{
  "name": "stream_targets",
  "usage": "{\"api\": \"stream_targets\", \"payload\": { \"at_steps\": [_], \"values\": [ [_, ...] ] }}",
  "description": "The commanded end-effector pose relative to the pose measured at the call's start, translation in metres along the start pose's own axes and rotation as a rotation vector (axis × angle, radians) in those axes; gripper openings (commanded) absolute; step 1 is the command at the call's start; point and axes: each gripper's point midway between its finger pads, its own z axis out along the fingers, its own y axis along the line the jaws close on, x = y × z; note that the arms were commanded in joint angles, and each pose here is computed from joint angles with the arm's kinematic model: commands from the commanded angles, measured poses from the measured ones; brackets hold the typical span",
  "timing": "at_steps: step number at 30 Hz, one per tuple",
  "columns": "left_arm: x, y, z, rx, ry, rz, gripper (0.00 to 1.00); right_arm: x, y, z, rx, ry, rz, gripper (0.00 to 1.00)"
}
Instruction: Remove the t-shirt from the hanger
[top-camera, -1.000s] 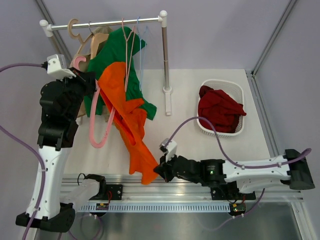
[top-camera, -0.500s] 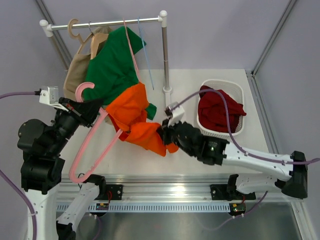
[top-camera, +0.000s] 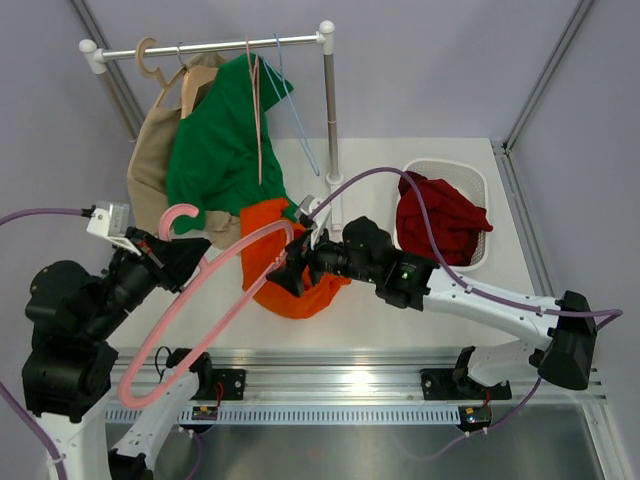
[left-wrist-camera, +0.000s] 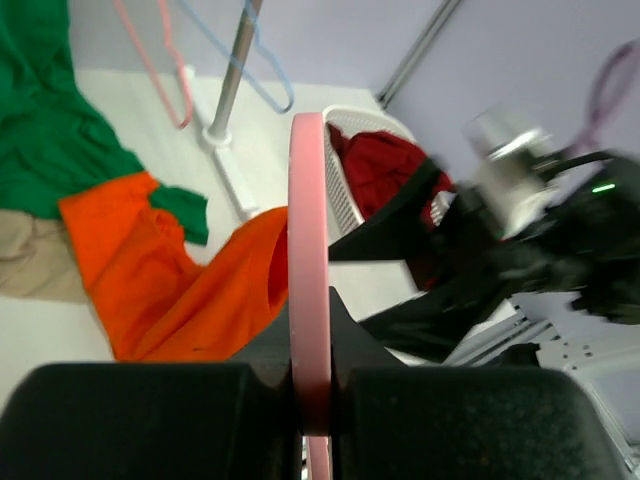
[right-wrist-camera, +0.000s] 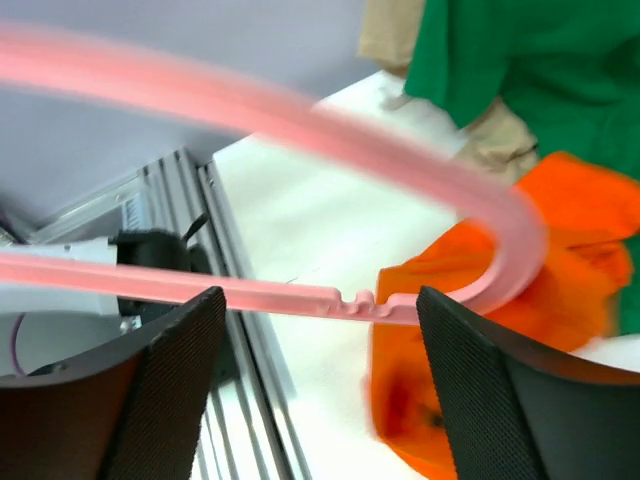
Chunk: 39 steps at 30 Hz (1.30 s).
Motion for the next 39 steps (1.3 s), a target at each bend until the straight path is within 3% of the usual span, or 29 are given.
{"api": "stream_targets", "payload": {
  "at_steps": [1, 4, 9, 13, 14, 15, 17, 18, 20, 22, 23, 30, 31, 32, 33, 34, 35, 36, 39],
  "values": [
    [-0.040, -0.048, -0.026, 0.161, -0.121, 0.064, 0.00, 0.041, 0.013, 0.001, -0.125, 0.060, -0.029, 0.87],
    [-0.047, -0.051, -0.031, 0.162, -0.144, 0.070, 0.00, 0.061, -0.005, -0.006, -0.042, 0.068, -0.024, 0.99],
    [-0.045, -0.041, -0.028, 0.118, -0.154, 0.072, 0.00, 0.103, -0.057, -0.032, 0.199, 0.069, 0.015, 0.99],
    [-0.048, -0.021, -0.030, 0.016, -0.214, 0.079, 0.00, 0.122, -0.103, -0.027, 0.389, 0.049, 0.230, 0.99],
    [-0.048, -0.020, -0.028, 0.016, -0.221, 0.078, 0.00, 0.148, -0.117, -0.019, 0.450, 0.136, 0.225, 1.00],
    [-0.050, -0.019, -0.026, 0.017, -0.230, 0.079, 0.00, 0.134, -0.118, -0.006, 0.457, 0.136, 0.213, 0.99],
    [-0.050, -0.011, -0.022, -0.016, -0.241, 0.080, 0.00, 0.166, -0.135, 0.011, 0.535, 0.252, 0.178, 1.00],
    [-0.052, -0.009, -0.022, -0.028, -0.250, 0.084, 0.00, 0.152, -0.133, 0.026, 0.528, 0.236, 0.160, 0.99],
    [-0.057, -0.004, -0.023, -0.060, -0.271, 0.098, 0.00, 0.184, -0.128, 0.044, 0.527, 0.359, 0.083, 0.99],
    [-0.060, 0.001, -0.026, -0.092, -0.289, 0.106, 0.00, 0.185, -0.111, 0.065, 0.470, 0.392, 0.031, 0.99],
    [-0.061, 0.004, -0.028, -0.107, -0.299, 0.114, 0.00, 0.209, -0.110, 0.067, 0.469, 0.466, 0.024, 0.99],
    [-0.054, 0.014, -0.032, -0.147, -0.314, 0.118, 0.00, 0.266, -0.112, 0.058, 0.536, 0.585, 0.051, 0.99],
    [-0.053, 0.015, -0.031, -0.151, -0.311, 0.116, 0.00, 0.271, -0.114, 0.054, 0.553, 0.600, 0.053, 0.96],
    [-0.052, 0.016, -0.031, -0.153, -0.312, 0.118, 0.00, 0.275, -0.116, 0.050, 0.569, 0.606, 0.054, 0.86],
    [-0.051, 0.018, -0.032, -0.159, -0.314, 0.118, 0.00, 0.283, -0.117, 0.044, 0.582, 0.619, 0.060, 0.69],
    [-0.050, 0.018, -0.032, -0.160, -0.315, 0.120, 0.00, 0.282, -0.119, 0.041, 0.591, 0.615, 0.062, 0.32],
    [-0.048, 0.020, -0.031, -0.163, -0.313, 0.120, 0.00, 0.271, -0.120, 0.039, 0.606, 0.586, 0.063, 0.11],
    [-0.045, 0.021, -0.030, -0.163, -0.305, 0.118, 0.00, 0.272, -0.120, 0.031, 0.619, 0.583, 0.072, 0.00],
    [-0.037, 0.024, -0.034, -0.168, -0.307, 0.126, 0.00, 0.220, -0.109, 0.009, 0.604, 0.432, 0.105, 0.00]
  ]
}}
